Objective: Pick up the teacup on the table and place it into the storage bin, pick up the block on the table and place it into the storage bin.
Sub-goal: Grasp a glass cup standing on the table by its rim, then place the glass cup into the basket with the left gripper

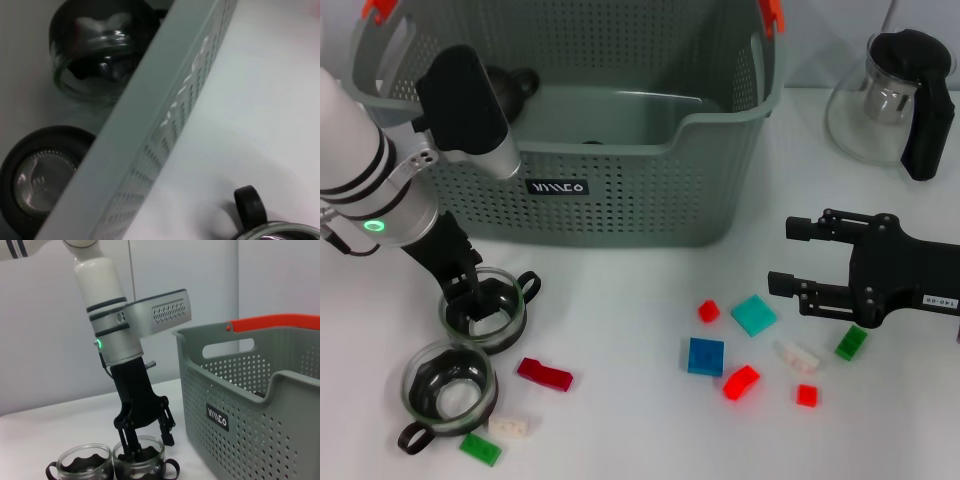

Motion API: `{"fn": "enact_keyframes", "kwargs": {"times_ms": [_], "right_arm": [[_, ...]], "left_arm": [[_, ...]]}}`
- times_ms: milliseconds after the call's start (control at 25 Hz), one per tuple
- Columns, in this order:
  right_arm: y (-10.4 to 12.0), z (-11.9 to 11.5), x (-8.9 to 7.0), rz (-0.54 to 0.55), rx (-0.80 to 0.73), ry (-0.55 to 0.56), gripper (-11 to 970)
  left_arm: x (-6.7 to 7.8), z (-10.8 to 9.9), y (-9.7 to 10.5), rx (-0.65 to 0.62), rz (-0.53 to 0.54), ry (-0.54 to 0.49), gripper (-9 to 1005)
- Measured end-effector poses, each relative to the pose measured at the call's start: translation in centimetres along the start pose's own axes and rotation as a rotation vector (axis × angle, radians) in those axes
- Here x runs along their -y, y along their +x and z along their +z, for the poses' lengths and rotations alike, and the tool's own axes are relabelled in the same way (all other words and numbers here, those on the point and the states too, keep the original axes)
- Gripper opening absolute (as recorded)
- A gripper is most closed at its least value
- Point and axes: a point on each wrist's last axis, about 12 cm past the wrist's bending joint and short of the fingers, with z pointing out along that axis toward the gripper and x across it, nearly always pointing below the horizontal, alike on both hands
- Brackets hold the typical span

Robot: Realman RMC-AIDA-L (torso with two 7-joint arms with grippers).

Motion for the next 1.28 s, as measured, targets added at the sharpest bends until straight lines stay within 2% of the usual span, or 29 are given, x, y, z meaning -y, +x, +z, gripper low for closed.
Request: {"fn": "enact_keyframes", "kwargs": {"times_ms": [160,360,800,1000,1280], "right_arm": [[0.0,0.0,0.0,0.0,0.0,0.001,741],[0.0,0.0,0.0,0.002,0.001,0.002,741],[0.0,0.0,0.0,0.0,0.003,-0.004,741],[-0.1,0.0,0.0,-0.001,0.003,-0.003,740],[-0.1,-0.1,0.0,-0.002,0.008,0.001,740]], "left_arm": [[-0.3,0.0,0.1,0.003,-0.022,-0.012,666],[-0.4,-0.1,0.2,-0.001,-0.035,-0.019,457],[-0.4,-0.2,0.1,-0.007,-0.024,-0.022,217],[-0.6,-1.2,-0.1,0.023,-0.021,-0.028,34],[-1.4,-4.5,1.1,0.21,-0.041,0.116,36]]}}
